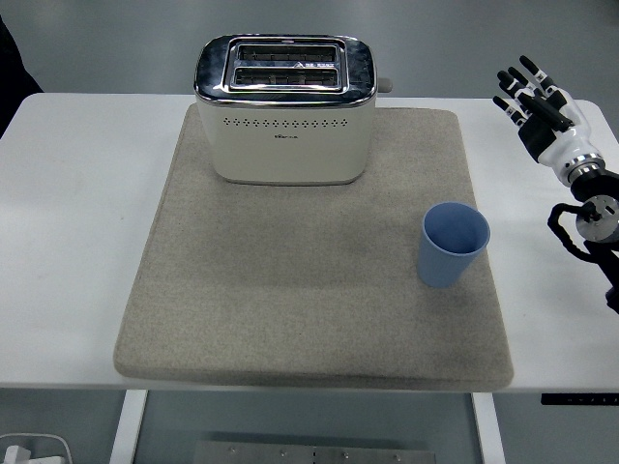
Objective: Put the water cup in front of the bread machine
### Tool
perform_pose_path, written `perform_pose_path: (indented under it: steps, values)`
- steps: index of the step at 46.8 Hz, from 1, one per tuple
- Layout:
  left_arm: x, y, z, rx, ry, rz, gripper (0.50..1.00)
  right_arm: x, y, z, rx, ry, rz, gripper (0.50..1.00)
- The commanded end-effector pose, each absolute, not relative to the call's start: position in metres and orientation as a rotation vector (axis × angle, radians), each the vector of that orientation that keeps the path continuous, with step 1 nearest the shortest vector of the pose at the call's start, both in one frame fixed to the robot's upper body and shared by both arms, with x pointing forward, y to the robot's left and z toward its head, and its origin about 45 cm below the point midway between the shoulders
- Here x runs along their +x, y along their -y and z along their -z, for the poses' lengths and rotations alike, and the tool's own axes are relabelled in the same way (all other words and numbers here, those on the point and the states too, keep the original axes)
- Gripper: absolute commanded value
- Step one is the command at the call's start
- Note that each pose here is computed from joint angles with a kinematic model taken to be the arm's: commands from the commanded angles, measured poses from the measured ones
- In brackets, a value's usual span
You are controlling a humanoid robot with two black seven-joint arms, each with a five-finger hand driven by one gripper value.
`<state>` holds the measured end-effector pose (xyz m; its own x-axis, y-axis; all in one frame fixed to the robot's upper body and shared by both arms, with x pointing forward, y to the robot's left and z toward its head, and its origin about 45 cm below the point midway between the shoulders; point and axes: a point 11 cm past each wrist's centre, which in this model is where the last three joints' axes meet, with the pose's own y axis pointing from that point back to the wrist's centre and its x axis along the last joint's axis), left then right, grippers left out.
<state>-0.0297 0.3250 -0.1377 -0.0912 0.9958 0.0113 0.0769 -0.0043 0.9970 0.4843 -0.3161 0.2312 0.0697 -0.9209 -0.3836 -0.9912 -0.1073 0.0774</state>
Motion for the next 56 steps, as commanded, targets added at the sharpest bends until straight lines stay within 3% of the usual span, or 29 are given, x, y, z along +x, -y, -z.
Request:
perform_pose_path:
  steps: [1, 28, 56]
  values:
    - [-0.030, -0.325, 0.138, 1.227, -1.330, -1.245, 1.000, 0.482, 0.322, -0.232, -2.151, -1.931, -0.500, 0.928]
    - [-0.030, -0.325, 0.138, 1.227, -1.330, -1.245, 1.000, 0.448, 0.377, -0.242, -2.312, -1.811, -0.386, 0.928]
    - [-0.030, -0.325, 0.138, 1.227, -1.330, -1.245, 1.000, 0.389, 0.371, -0.229, -2.695, -1.659, 0.125, 0.928]
